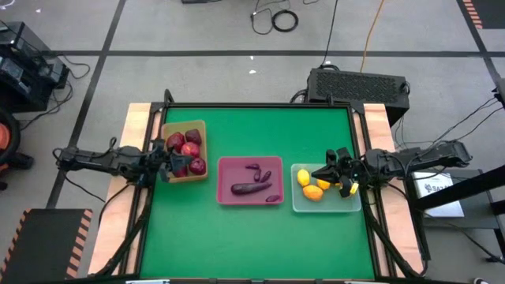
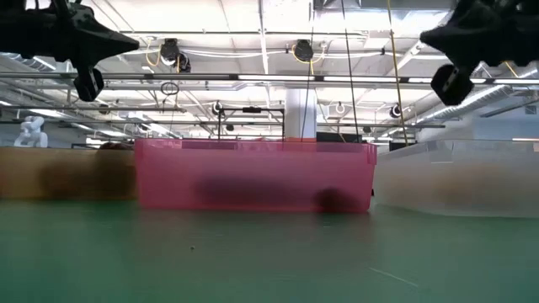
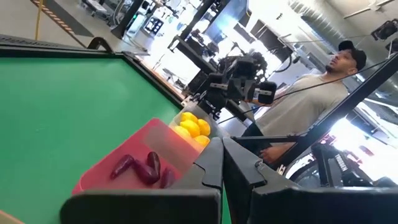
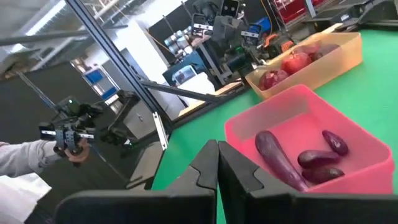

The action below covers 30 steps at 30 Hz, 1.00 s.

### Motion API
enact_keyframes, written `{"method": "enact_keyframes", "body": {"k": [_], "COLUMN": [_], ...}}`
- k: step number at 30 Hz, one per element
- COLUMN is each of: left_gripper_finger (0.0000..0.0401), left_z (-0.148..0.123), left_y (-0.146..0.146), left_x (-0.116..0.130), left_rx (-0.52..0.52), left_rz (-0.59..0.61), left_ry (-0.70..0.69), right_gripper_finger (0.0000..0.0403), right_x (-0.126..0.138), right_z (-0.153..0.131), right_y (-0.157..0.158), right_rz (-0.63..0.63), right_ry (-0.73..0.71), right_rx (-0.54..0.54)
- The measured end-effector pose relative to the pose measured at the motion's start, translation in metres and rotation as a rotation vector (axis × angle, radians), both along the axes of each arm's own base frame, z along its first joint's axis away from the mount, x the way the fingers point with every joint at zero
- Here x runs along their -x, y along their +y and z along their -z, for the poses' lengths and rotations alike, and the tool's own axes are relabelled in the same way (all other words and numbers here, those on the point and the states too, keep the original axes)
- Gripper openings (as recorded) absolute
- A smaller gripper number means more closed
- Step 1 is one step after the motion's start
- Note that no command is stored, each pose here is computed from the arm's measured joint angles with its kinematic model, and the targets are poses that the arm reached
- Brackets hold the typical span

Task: Sort produce into baskets
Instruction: Return to Home Position

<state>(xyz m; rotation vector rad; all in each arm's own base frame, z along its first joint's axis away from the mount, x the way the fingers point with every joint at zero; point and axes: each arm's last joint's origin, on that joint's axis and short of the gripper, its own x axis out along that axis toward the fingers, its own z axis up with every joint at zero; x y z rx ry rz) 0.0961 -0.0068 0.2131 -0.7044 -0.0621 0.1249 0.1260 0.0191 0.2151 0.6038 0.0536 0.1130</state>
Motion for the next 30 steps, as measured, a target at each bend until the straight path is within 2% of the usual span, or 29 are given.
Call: {"method": "enact_keyframes", "body": {"k": [7, 15, 18, 20, 26, 30], "left_gripper_finger": [0.0004, 0.0004, 0.0004, 0.0004, 0.0004, 0.0004], "left_z": [0.0, 0.0, 0.0, 0.001, 0.004, 0.004], "left_y": [0.001, 0.001, 0.001, 0.001, 0.001, 0.001], "left_x": [0.0, 0.0, 0.0, 0.0, 0.0, 0.0], "left_rx": [0.019, 0.024, 0.023, 0.022, 0.015, -0.01], "left_rz": [-0.018, -0.022, -0.022, -0.022, -0.023, -0.022], "left_ry": [-0.002, -0.001, 0.001, 0.005, 0.039, 0.042], "right_gripper_finger": [0.0, 0.0, 0.0, 0.0, 0.0, 0.0], "right_x": [0.006, 0.015, 0.016, 0.017, 0.017, 0.017], "right_z": [0.02, 0.034, 0.035, 0.034, 0.041, 0.043], "right_y": [-0.001, -0.003, -0.003, -0.003, -0.002, -0.002], "right_rz": [0.01, 0.017, 0.022, 0.011, -0.006, -0.012], "right_ry": [-0.003, -0.122, -0.125, -0.139, -0.11, -0.095], "right_rx": [-0.011, -0.002, 0.004, 0.052, 0.327, 0.379]}}
